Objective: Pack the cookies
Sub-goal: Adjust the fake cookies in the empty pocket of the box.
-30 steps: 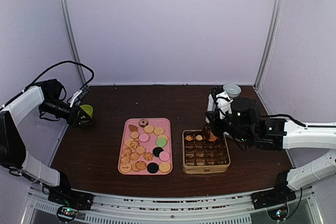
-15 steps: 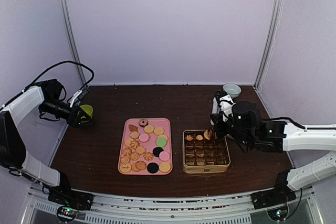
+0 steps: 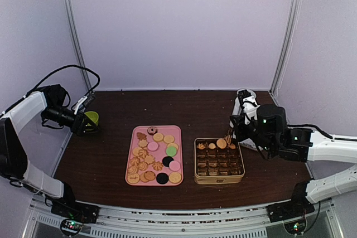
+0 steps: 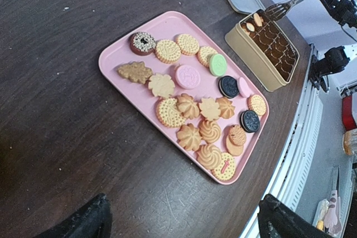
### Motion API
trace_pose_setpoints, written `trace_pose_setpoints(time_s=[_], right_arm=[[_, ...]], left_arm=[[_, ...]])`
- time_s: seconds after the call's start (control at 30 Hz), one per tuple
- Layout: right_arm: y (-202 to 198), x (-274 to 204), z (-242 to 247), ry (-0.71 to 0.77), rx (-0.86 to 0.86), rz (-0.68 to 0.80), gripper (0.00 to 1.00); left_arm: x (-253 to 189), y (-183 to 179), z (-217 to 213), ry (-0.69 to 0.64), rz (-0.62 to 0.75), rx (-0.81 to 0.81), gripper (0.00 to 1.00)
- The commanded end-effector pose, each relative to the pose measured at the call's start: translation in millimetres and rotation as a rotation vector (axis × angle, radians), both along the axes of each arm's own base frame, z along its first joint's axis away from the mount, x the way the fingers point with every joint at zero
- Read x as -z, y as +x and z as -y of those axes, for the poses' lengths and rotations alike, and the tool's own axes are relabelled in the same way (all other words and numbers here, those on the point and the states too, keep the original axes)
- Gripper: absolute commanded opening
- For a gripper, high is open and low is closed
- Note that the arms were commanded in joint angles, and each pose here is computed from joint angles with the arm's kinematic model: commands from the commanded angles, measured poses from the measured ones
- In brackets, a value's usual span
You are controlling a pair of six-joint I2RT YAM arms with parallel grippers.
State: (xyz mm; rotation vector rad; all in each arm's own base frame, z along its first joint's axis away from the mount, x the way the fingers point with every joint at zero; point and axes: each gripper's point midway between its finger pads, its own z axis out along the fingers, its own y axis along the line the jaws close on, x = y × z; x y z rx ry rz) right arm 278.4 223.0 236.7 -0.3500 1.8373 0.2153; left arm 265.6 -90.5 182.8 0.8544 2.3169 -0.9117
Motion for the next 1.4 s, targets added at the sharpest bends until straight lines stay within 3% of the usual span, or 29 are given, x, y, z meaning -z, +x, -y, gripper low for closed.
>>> trace_pose_setpoints(time_s=[0.0, 0.5, 0.87, 1.37], right_arm=[[2, -14, 3, 0.030, 0.017, 0.035, 0.00], [32, -38, -20, 0.119, 0.003, 0.061, 0.14], [34, -20, -61, 0.125, -0.074, 0.013, 0.11], [25, -1, -33, 0.061, -0.016, -0.004, 0.08]], left_arm=[[-7, 0, 0, -0.019, 0.029, 0.007, 0.94], [-6, -2, -1, -0.005, 0.036, 0.005, 0.97], [-4, -1, -2, 0.000, 0.032, 0.002, 0.97], [-6, -1, -2, 0.002, 0.039, 0.003, 0.97]])
